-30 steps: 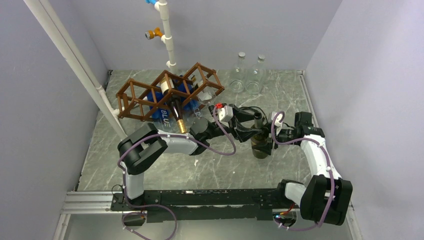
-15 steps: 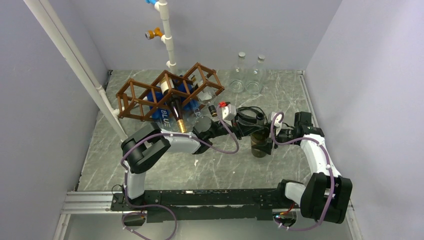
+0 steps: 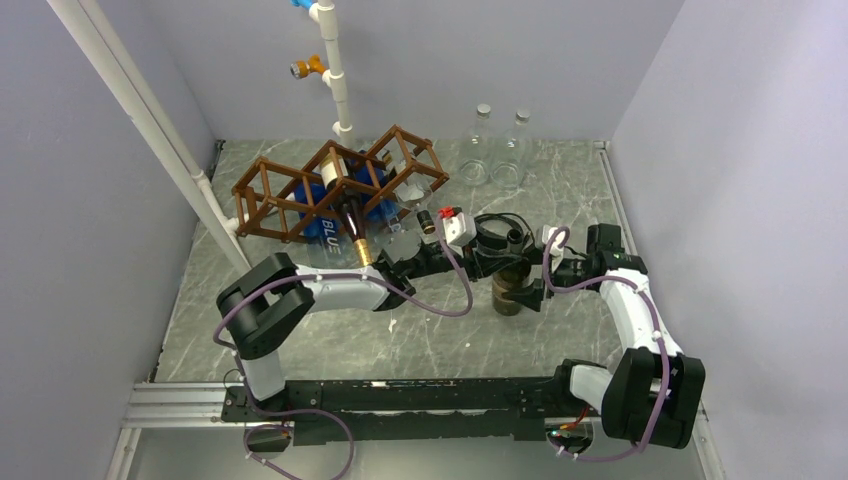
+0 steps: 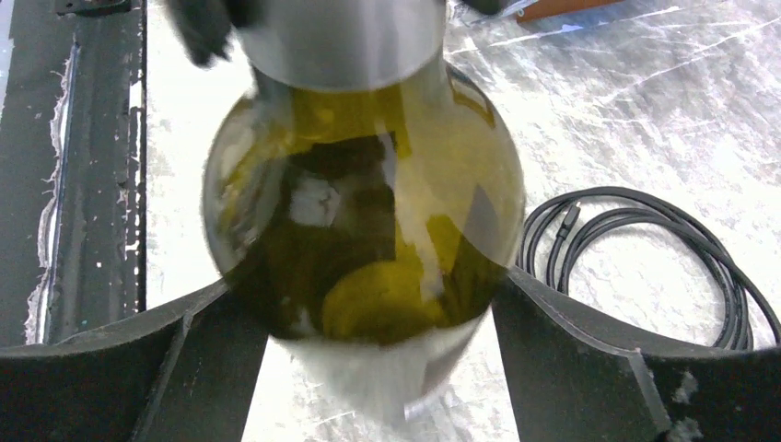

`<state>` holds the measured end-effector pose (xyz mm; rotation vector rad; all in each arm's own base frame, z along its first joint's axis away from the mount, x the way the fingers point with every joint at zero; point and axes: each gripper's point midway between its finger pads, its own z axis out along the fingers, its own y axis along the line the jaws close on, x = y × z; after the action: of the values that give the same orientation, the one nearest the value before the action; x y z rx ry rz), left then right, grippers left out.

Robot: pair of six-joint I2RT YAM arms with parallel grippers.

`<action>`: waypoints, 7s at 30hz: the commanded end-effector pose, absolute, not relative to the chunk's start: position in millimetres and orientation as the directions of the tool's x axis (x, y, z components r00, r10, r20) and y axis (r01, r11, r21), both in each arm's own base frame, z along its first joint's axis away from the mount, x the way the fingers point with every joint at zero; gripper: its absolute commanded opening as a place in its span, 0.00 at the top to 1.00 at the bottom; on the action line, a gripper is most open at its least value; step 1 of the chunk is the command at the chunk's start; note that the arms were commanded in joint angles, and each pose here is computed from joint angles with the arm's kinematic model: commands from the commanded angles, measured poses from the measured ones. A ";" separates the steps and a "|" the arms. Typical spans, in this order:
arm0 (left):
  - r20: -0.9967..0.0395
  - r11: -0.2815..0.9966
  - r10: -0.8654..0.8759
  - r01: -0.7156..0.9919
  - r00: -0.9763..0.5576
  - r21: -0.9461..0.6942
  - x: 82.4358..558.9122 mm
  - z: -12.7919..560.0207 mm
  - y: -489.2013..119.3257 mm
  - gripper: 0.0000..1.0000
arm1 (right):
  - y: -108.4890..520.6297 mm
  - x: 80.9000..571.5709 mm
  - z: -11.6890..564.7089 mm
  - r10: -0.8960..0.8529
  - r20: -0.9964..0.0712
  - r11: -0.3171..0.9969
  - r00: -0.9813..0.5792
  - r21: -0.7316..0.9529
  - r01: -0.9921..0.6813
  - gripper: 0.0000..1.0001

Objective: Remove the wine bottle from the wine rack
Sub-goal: Pick up the wine bottle from the wine rack, then place the wine bottle at the center of the board, then pick up the wine bottle from the center of the board, then place the wine bottle at the center of the board.

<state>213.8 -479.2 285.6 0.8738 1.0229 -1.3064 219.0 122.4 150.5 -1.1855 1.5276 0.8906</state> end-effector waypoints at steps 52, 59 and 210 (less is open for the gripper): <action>-1.000 0.334 -0.014 0.943 0.003 -0.002 201.9 277.2 -388.6 0.00 | 163.9 211.7 272.0 -0.394 -0.912 0.036 0.111 -0.136 -0.990 0.02; -0.997 0.384 0.069 0.923 -0.043 -0.014 191.1 270.7 -352.1 0.00 | 186.1 224.7 276.4 -0.411 -0.905 -0.013 0.111 -0.116 -0.993 0.02; -0.983 0.682 0.127 0.732 -0.130 -0.009 196.4 261.1 -250.4 0.00 | 1.9 589.2 342.5 -0.043 -0.985 0.992 -0.169 -0.022 -0.125 0.21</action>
<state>195.0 -251.9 235.3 0.7521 1.7045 -0.5784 592.3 -3.1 287.7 -0.0984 1.8673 0.0549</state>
